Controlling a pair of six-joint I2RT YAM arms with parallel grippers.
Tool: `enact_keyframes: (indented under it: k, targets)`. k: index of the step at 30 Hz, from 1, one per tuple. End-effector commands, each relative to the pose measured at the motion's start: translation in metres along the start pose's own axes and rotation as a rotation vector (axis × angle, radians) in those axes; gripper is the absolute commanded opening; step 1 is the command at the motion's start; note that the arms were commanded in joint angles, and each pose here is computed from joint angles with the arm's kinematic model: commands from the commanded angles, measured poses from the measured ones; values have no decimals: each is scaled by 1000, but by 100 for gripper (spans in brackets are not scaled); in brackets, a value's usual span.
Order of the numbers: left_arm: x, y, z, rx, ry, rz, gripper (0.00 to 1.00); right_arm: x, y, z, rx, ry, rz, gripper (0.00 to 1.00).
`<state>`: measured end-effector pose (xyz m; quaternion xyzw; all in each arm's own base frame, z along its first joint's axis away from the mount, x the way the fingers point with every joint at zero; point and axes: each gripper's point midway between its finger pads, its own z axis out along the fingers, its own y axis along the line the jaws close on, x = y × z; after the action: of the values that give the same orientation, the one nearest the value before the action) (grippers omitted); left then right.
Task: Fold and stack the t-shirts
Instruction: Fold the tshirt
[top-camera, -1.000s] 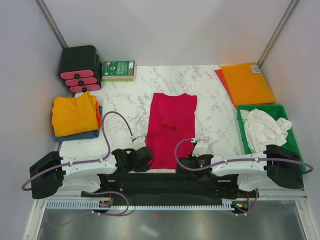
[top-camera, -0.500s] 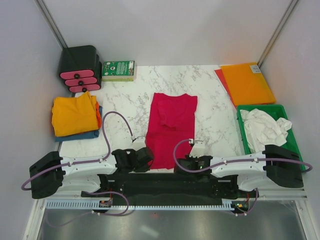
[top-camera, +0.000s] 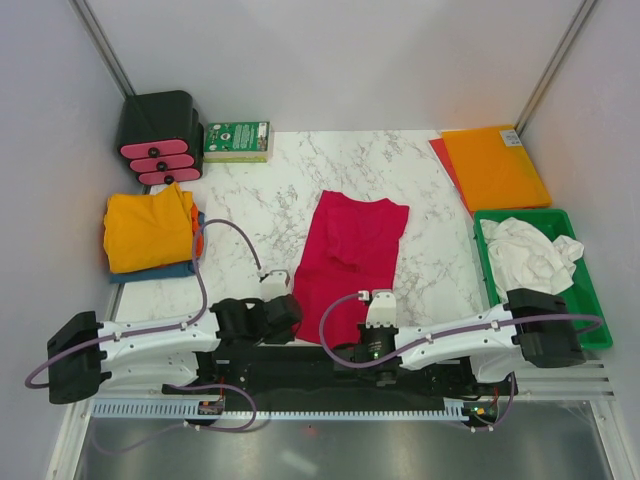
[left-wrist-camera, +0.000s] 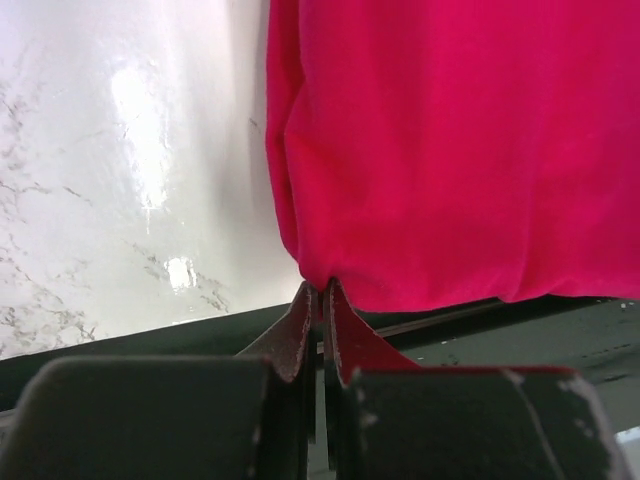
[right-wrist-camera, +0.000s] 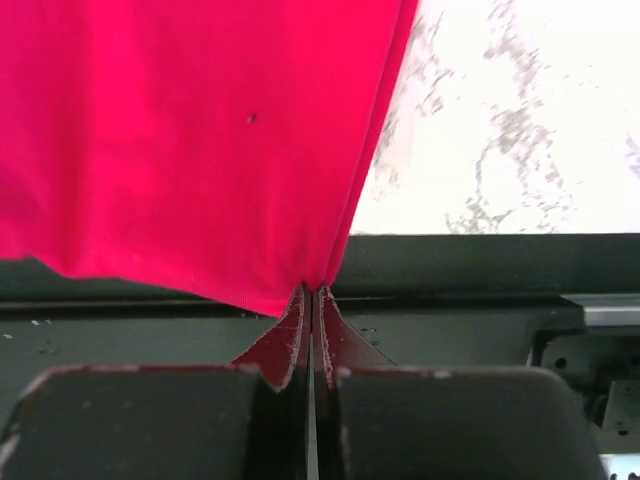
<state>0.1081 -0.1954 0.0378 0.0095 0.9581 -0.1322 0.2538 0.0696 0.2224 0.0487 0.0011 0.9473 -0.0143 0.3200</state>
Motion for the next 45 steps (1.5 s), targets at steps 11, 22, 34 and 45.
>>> enact_keyframes:
  k: [11,22,34,45]
  targets:
    - [-72,-46,-47,86,-200,46,2,-93,-21,-27,34,-251,146,0]
    - [-142,-95,-82,116,-356,85,2,-176,-28,-43,74,-379,199,0]
    - [-261,-106,-67,68,-456,96,2,-259,-65,2,200,-388,257,0]
    - [-321,-111,0,26,-403,92,2,-307,-70,87,287,-312,218,0]
